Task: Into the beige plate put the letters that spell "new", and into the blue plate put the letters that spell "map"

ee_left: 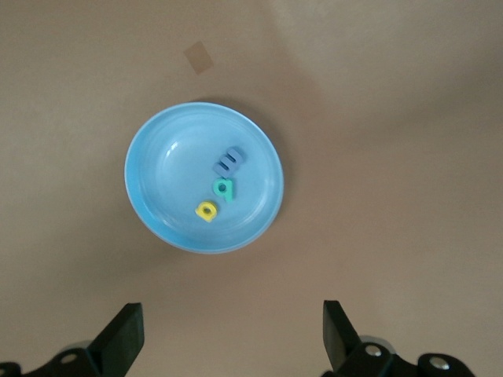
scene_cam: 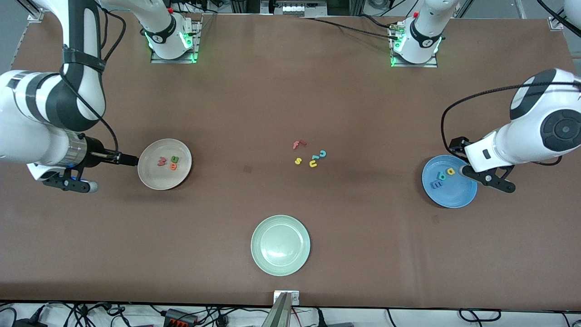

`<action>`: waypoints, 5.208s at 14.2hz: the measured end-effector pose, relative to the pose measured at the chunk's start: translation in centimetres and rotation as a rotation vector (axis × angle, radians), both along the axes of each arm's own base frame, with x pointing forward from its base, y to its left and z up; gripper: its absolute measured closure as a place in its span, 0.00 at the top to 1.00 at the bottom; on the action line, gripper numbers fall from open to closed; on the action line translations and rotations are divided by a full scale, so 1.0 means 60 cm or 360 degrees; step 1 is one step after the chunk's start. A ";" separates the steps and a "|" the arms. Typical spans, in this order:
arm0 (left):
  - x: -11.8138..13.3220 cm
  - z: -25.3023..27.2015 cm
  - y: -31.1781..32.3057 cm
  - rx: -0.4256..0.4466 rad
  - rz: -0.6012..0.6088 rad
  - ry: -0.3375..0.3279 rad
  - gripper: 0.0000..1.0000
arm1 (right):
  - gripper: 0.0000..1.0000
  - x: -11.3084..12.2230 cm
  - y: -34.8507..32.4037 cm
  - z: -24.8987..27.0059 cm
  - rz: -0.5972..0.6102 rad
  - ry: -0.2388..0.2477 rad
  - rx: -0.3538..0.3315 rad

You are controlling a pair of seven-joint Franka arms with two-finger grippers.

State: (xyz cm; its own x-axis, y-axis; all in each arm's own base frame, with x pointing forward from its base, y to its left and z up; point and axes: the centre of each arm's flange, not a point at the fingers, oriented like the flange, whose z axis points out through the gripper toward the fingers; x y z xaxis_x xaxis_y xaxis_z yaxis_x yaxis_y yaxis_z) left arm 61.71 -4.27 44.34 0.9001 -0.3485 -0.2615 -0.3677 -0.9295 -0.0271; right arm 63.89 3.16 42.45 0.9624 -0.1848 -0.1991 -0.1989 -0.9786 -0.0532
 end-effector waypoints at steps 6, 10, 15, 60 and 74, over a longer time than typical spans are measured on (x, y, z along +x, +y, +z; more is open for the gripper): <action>0.029 0.090 -0.041 -0.0056 0.0270 0.0121 1.00 | 1.00 0.023 0.003 -0.005 0.0116 -0.0008 0.0018; 0.034 0.130 -0.008 -0.0155 0.0580 0.0071 1.00 | 1.00 0.019 0.006 0.084 0.0247 -0.0147 -0.0028; -0.018 0.210 -0.001 -0.0121 0.0685 -0.0401 1.00 | 1.00 -0.006 -0.069 0.189 0.0214 -0.0301 -0.0129; -0.108 0.199 0.000 -0.0141 0.0421 -0.0422 1.00 | 1.00 -0.224 -0.136 0.267 0.0248 -0.0283 -0.0166; -0.109 0.199 -0.001 -0.0140 0.0420 -0.0416 1.00 | 1.00 -0.224 -0.132 0.267 0.0255 -0.0279 -0.0166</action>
